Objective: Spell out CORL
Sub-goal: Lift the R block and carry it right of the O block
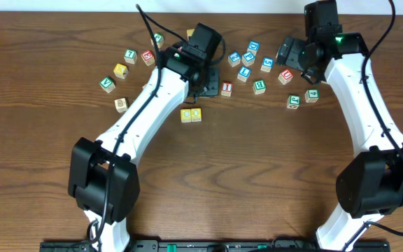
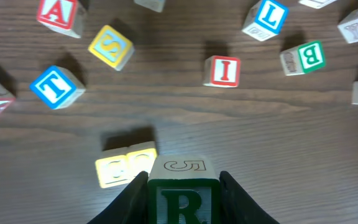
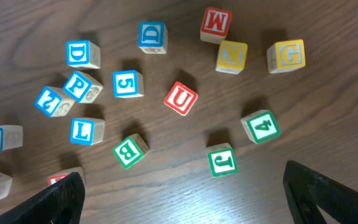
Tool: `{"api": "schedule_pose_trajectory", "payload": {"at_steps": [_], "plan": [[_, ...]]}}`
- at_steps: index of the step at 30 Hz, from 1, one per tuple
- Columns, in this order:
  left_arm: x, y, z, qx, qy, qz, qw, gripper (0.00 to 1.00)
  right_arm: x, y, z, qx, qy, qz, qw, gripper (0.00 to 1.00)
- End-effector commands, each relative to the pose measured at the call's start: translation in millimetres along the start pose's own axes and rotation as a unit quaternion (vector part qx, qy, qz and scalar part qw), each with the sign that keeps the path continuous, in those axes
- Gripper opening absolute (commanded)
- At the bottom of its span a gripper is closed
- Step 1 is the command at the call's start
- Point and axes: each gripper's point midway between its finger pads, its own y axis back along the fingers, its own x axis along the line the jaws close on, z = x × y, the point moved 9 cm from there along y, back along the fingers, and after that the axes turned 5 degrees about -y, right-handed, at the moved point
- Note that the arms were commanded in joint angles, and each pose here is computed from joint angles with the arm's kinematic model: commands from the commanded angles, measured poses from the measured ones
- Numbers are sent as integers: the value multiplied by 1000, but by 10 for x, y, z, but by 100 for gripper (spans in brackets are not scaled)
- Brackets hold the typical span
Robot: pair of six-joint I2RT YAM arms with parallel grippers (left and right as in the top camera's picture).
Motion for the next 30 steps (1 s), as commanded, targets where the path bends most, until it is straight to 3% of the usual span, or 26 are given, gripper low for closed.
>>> {"api": "schedule_pose_trajectory", "payload": {"at_steps": [1, 19, 30], "plan": [[-56, -113, -77, 14, 8, 7, 1000, 31, -5, 76, 33, -6, 12, 6, 1000, 97], [-201, -791, -344, 91, 30, 39, 995, 31, -24, 76, 4, 4, 17, 0, 1000, 98], [-102, -1013, -395, 92, 44, 92, 991, 30, -31, 76, -8, 7, 17, -2, 1000, 98]]}}
